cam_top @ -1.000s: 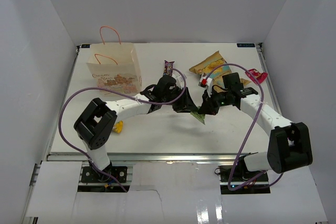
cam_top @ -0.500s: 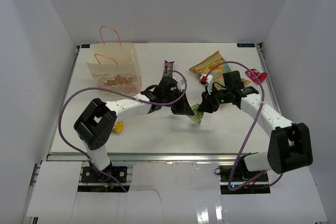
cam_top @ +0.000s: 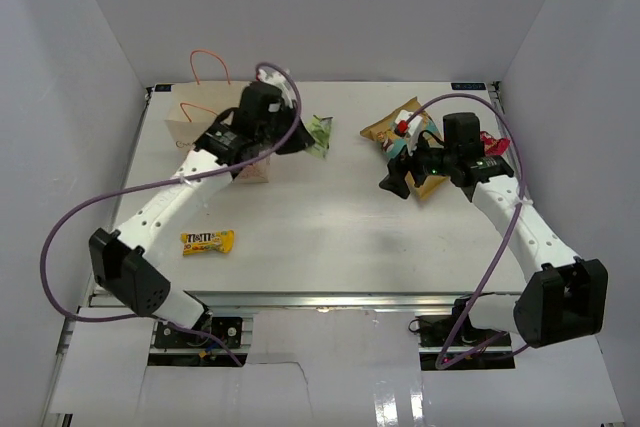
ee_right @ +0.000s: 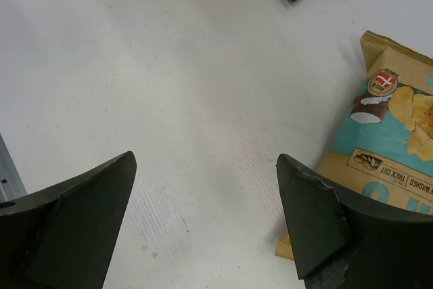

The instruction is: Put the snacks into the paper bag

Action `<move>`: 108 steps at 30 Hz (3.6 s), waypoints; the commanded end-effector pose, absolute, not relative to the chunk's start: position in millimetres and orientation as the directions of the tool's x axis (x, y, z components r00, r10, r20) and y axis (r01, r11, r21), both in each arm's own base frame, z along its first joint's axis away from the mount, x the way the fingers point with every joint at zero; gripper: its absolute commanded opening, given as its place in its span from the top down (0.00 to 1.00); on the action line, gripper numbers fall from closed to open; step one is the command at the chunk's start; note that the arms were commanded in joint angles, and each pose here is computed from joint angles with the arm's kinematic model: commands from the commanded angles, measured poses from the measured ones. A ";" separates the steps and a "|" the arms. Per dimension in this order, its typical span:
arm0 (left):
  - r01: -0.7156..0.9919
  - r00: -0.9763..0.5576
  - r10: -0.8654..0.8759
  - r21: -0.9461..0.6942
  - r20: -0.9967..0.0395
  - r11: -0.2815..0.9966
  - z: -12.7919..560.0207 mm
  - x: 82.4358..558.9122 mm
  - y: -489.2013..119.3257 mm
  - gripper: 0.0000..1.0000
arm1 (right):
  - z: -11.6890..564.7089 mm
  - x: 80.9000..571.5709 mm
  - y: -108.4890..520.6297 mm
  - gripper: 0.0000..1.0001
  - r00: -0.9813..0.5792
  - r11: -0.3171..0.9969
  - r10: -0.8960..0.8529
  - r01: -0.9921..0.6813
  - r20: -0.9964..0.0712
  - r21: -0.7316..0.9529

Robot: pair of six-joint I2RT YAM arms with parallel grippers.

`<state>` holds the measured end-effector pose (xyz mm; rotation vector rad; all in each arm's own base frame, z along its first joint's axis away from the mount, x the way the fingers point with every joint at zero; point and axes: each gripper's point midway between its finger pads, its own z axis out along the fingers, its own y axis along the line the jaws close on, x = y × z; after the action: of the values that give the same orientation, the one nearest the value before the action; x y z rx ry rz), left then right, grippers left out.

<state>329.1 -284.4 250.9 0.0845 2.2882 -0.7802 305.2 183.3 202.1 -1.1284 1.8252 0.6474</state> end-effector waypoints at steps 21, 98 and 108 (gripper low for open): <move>-0.207 -0.491 -0.362 -0.298 -0.792 0.932 351.0 423.8 -72.7 0.82 | 173.3 308.6 177.5 0.07 -0.320 0.494 -0.425 -0.866 -0.847 0.079; 0.319 -0.908 -0.088 -0.811 -0.410 0.490 180.4 322.5 -344.5 0.19 | 144.7 306.4 156.0 0.92 -0.409 0.272 -0.330 -0.904 -0.851 0.329; 0.349 -0.925 0.033 -0.809 -0.380 0.472 157.9 303.7 -373.2 0.32 | 150.9 287.0 168.7 0.92 -0.381 0.183 -0.311 -0.923 -0.870 0.339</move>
<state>305.8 -365.9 139.9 0.2373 2.4649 -1.3914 300.8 157.2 126.8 -1.1437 1.9325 1.1177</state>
